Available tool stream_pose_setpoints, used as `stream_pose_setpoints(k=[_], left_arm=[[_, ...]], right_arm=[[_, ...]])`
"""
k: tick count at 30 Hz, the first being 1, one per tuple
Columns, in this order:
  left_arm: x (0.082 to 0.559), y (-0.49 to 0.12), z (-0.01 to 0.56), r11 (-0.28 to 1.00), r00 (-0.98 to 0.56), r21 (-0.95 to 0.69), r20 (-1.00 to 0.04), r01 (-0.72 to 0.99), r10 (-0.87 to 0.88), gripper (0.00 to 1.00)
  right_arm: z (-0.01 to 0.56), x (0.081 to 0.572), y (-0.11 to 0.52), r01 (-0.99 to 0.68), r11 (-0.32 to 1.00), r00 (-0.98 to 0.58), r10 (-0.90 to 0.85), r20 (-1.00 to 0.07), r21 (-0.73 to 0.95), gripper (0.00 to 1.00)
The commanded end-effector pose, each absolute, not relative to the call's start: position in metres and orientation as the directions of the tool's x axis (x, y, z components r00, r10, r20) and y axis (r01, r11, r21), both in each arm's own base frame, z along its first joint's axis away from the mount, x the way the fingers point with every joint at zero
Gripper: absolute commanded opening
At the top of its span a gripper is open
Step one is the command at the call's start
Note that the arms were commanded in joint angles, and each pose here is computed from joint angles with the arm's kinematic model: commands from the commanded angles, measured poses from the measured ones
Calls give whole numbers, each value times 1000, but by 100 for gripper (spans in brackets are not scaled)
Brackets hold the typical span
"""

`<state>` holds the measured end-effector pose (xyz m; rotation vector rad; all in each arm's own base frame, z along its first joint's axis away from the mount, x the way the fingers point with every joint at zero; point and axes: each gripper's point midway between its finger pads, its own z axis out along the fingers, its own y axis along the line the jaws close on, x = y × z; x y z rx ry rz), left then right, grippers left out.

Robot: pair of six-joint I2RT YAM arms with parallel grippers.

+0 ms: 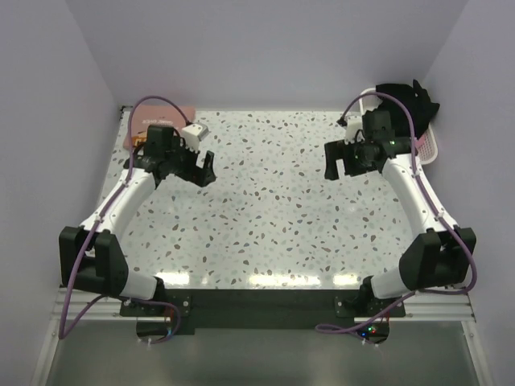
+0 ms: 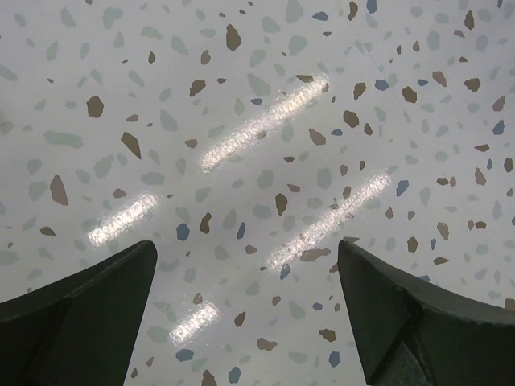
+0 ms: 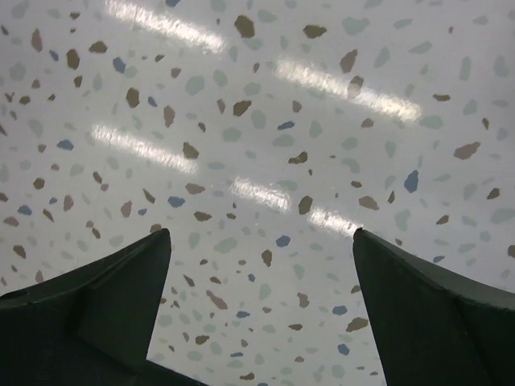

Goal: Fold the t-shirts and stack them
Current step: Grab the tshirt from the pile

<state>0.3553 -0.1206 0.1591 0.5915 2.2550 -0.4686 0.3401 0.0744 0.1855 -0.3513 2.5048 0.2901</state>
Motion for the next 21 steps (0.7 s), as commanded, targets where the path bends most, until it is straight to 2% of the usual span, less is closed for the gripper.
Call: stream_pose_setpoints(k=[1,2,4,10,11,12,16,17,20,21], left_arm=[[373,-132,211,785,-485,-107,-834,610,263,100],[371,-132,209,781,-489,-104,-828,616,276,100],[372,-140,221,752,-468,-120,-842,648,268,100],[387,-135,231,772,-487,-119,-832,625,266,100],[392,-131,234,778,-485,-111,-833,618,266,100],[393,-128,226,782,-510,-122,-817,611,270,100],[402,-116,213,794,-566,-154,-780,588,268,100],[406,-113,217,800,-569,-158,-780,579,258,100],[413,-111,213,796,-600,-201,-764,571,238,100],[414,-113,208,790,-612,-216,-755,573,237,100]], right_arm=[[206,405,46,-121,993,-740,-90,-667,0,99],[222,414,47,-120,993,-707,-86,-702,-1,99],[233,448,32,-1,999,-677,-26,-736,-34,99],[265,527,9,214,976,-519,83,-850,-35,99],[251,543,7,239,970,-521,96,-848,-38,99],[265,555,0,285,959,-471,130,-873,-11,99],[255,596,-28,406,913,-389,200,-899,28,99],[238,607,-34,422,906,-396,215,-893,31,98],[238,625,-56,467,879,-332,271,-904,92,99],[229,629,-81,510,853,-315,304,-899,111,99]])
